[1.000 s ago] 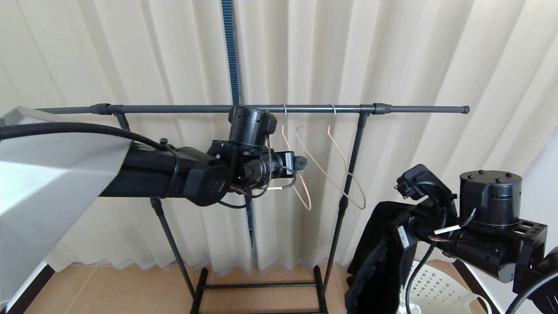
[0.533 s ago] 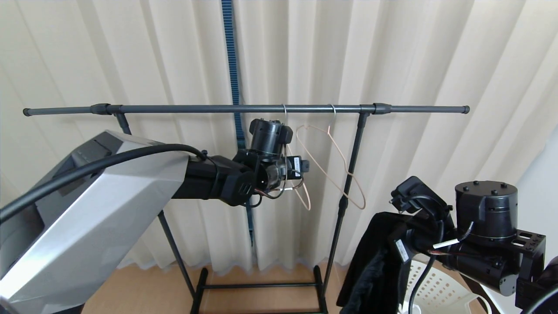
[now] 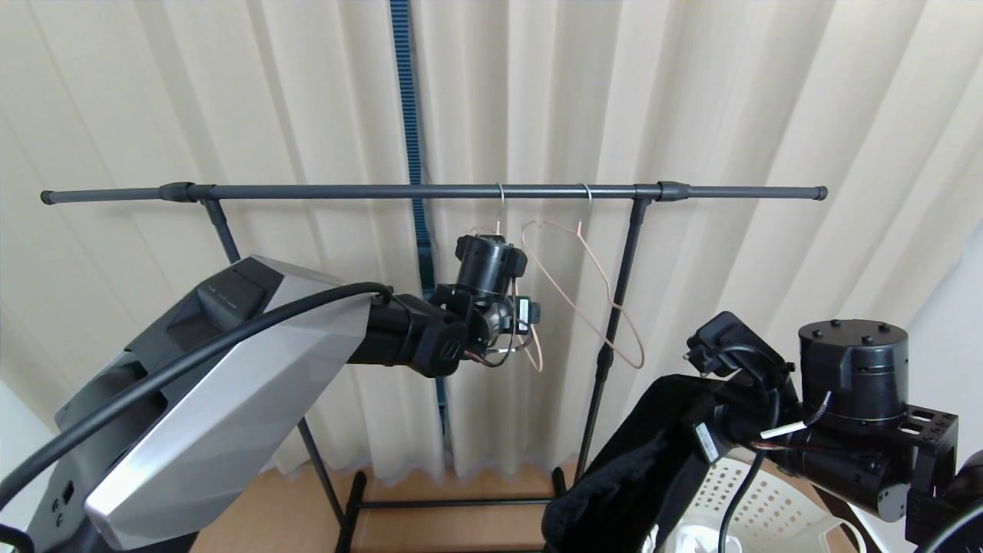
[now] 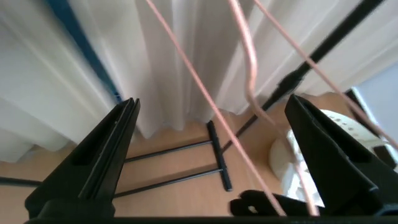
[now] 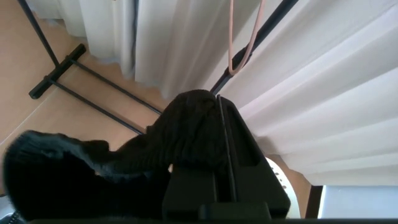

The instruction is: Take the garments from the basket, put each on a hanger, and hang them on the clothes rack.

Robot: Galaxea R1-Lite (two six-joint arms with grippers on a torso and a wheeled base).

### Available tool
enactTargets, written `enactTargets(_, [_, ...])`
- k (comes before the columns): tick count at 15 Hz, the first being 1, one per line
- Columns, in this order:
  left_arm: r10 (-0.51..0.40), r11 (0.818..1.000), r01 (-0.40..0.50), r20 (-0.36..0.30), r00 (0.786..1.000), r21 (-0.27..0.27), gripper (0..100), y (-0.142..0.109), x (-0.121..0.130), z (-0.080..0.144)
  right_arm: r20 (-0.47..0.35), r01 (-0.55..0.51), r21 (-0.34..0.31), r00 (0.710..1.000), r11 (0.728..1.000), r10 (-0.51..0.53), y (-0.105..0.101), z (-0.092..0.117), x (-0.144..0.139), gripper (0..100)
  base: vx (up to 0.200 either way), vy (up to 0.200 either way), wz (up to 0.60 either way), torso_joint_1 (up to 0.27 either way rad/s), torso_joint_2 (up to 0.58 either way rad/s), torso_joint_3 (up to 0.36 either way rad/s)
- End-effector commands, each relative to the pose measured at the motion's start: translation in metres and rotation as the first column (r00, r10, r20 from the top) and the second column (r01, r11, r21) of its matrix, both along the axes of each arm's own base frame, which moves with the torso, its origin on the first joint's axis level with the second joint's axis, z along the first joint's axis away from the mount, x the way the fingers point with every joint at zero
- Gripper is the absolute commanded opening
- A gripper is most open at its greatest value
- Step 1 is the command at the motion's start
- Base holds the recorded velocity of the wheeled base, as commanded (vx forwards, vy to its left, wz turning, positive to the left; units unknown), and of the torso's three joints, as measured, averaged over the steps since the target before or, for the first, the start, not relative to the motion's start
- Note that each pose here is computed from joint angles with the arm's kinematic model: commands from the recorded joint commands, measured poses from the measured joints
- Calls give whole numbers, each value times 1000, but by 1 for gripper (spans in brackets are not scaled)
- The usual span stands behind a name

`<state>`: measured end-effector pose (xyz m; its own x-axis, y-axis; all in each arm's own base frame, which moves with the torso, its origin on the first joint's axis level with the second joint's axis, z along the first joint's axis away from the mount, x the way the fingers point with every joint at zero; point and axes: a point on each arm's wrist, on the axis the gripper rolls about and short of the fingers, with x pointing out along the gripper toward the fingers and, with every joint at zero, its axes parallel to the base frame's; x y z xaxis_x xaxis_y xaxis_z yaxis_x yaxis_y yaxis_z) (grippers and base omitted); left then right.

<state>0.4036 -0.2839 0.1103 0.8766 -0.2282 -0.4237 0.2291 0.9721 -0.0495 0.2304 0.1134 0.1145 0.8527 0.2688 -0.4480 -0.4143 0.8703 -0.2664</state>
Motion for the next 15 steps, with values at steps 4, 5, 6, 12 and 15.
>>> enactTargets(4, [81,993,-84,30,996,80,100,6,3,-3,-2,-1,-1,1000,1000,1,0,-1,0,0,0,0,0,0,0,0])
enactTargets(5, [92,992,-95,34,995,82,100,9,5,-2,-2,-1,-1,1000,1000,1,0,-1,0,0,0,0,0,0,0,0])
enactTargets(6, [98,991,-101,35,995,86,100,12,7,-2,-1,-1,-1,1000,1000,1,0,0,0,0,0,0,0,0,0,0])
enactTargets(12, [98,990,-103,54,994,101,100,14,14,-2,0,2,-2,1000,1000,-2,0,0,0,0,0,0,0,0,0,0])
enactTargets(15, [89,989,-97,75,993,113,100,10,22,-4,0,2,-2,1000,1000,-2,0,0,0,0,0,0,0,0,0,0])
